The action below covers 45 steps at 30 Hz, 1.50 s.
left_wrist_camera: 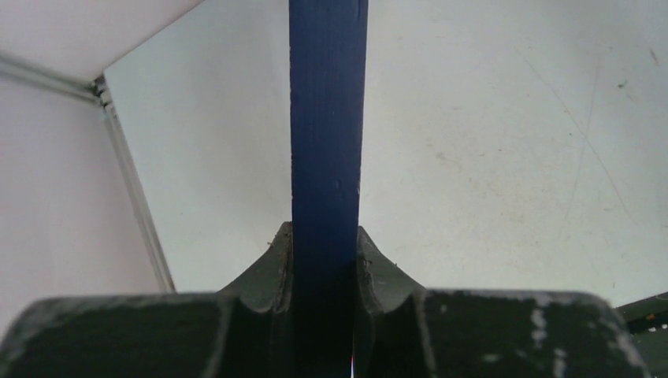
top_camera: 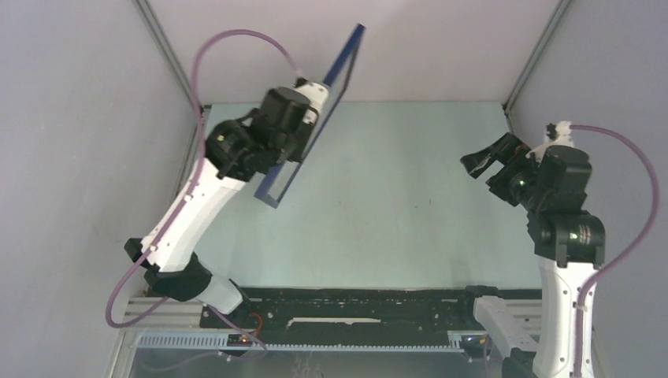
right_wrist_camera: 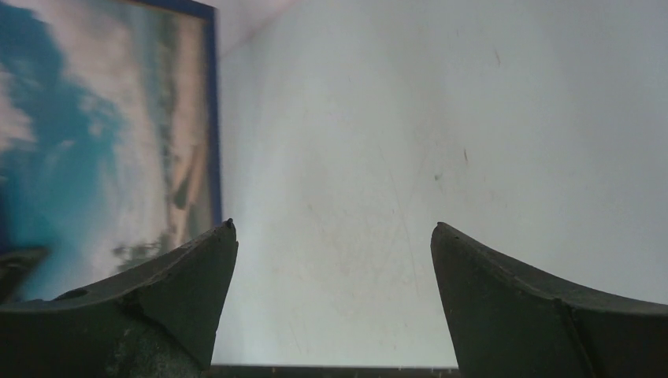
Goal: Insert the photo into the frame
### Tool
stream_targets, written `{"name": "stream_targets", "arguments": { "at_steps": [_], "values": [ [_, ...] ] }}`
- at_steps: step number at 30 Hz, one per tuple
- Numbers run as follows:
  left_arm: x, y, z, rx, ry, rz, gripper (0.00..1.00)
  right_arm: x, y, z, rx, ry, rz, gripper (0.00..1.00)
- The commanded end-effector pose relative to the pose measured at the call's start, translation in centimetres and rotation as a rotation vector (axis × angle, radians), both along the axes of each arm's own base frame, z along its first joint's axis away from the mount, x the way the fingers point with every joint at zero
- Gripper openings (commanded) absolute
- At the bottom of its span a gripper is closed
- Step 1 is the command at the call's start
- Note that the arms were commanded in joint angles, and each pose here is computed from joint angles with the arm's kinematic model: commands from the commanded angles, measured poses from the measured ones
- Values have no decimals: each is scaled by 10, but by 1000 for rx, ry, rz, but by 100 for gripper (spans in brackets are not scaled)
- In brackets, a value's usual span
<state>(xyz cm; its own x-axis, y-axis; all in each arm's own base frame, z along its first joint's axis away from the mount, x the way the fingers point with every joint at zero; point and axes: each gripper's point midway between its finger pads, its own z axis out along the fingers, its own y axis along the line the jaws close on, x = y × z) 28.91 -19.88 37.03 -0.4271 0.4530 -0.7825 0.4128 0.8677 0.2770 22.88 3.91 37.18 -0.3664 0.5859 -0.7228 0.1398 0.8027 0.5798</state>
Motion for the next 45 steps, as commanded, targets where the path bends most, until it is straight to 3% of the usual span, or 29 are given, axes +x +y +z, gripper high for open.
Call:
{"name": "stream_targets", "arguments": {
  "at_steps": [1, 8, 17, 21, 29, 33, 38, 41, 45],
  "values": [
    [-1, 31, 78, -232, -121, 50, 0, 6, 15, -12, 67, 4, 69, 99],
    [13, 55, 86, -524, -100, 103, 0, 17, 23, -39, 113, 86, 98, 98],
    [24, 95, 72, -1078, -133, 228, 0, 27, 35, -68, 133, 147, 131, 98],
    [21, 129, 59, -1283, -228, 348, 0, 33, 47, -80, 139, 176, 172, 97],
    [-11, 193, 8, -1696, -606, 565, 0, 43, 96, -102, 109, 240, 300, 97],
    [-25, 214, -40, -1783, -665, 685, 0, 39, 144, -123, 105, 302, 431, 98],
    [-43, 234, -98, -1941, -716, 805, 0, 36, 224, -156, 333, 401, 555, 99],
    [-48, 235, -112, -1964, -691, 840, 0, 33, 279, -170, 585, 408, 629, 100],
    [-51, 231, -129, -1980, -622, 888, 0, 32, 338, -185, 757, 424, 734, 100]
  ]
}}
